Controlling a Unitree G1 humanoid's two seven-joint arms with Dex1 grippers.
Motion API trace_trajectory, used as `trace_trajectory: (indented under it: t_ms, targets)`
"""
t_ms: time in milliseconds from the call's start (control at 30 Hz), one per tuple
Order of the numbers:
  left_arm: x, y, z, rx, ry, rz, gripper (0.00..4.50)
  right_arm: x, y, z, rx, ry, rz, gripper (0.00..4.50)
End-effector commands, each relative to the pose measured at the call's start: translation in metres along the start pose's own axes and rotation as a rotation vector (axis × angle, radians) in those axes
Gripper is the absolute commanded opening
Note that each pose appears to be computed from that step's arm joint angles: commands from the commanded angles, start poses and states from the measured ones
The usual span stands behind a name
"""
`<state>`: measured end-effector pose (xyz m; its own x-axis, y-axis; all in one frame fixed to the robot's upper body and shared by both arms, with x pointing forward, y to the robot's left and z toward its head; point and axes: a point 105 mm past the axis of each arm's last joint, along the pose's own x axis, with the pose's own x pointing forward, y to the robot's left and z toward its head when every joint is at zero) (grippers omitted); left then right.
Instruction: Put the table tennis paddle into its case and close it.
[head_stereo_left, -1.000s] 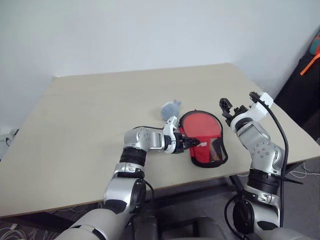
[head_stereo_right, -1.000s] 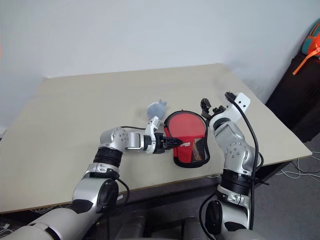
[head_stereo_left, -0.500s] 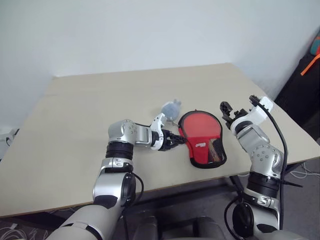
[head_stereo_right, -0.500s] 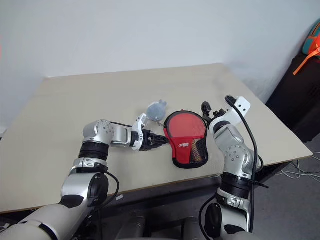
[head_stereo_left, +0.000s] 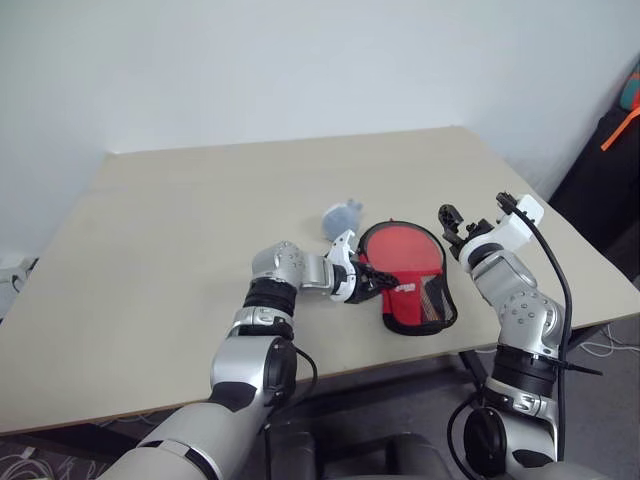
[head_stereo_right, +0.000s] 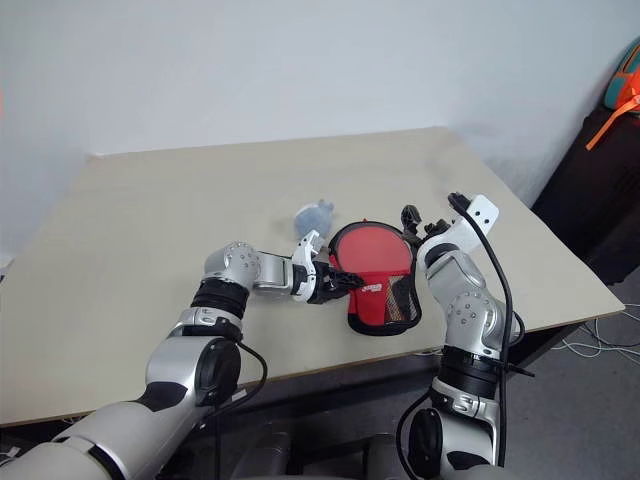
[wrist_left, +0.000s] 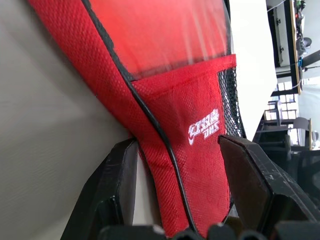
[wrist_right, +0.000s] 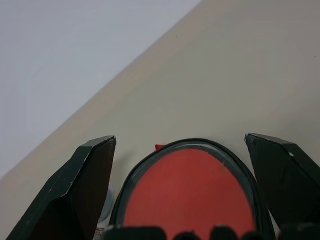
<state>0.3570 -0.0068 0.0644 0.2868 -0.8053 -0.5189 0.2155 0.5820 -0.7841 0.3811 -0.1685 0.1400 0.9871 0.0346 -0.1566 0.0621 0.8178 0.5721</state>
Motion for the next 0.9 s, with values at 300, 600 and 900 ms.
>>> trace_trajectory:
  t_ms: [300,600,900]
  targets:
    - [0.009,-0.026,0.0,0.037,0.012,-0.066,1.46,-0.005,0.009,0.016,0.011,-0.073,0.023,4.5]
    - [0.007,-0.024,0.005,-0.001,-0.014,-0.058,0.02,-0.003,0.012,0.011,0.016,-0.062,0.027,4.5]
    - [-0.003,-0.023,0.005,-0.005,0.015,-0.009,0.02,-0.002,0.015,0.012,0.026,-0.07,0.038,4.5]
